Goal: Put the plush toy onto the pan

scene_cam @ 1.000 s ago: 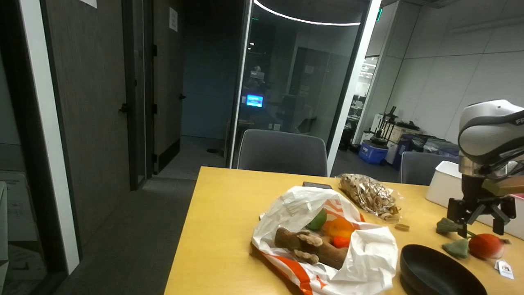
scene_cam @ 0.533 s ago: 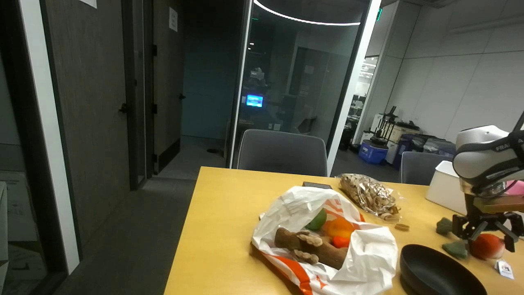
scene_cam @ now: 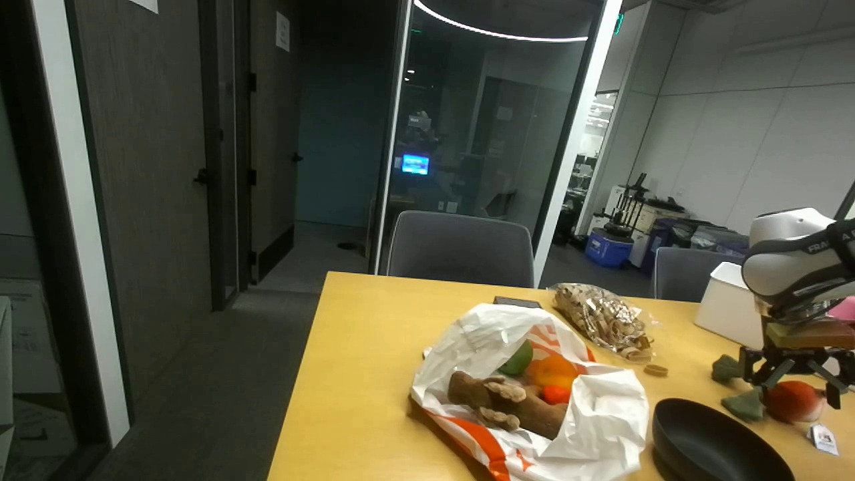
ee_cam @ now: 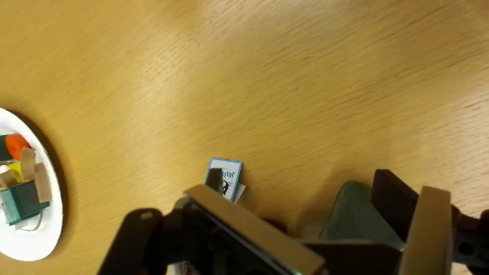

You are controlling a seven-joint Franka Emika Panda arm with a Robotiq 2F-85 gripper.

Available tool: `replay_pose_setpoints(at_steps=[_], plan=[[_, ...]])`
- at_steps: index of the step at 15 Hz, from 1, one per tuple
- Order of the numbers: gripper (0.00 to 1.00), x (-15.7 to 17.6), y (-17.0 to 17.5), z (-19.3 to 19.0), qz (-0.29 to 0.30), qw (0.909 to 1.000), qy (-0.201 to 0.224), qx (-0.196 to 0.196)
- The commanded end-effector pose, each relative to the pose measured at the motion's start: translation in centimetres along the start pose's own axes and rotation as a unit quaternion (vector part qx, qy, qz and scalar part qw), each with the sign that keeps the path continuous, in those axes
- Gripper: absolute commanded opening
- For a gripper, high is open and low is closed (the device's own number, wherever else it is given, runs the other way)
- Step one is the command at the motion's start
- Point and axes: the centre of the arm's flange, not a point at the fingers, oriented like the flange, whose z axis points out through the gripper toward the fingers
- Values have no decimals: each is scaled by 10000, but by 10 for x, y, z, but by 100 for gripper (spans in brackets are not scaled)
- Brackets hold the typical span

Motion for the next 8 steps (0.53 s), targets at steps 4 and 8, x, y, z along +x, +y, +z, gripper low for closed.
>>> replay_pose_setpoints(at_steps=[4,8], plan=[[100,22,21,-4,312,9993,97,162],[100,56,34,8,486,9980,384,149]])
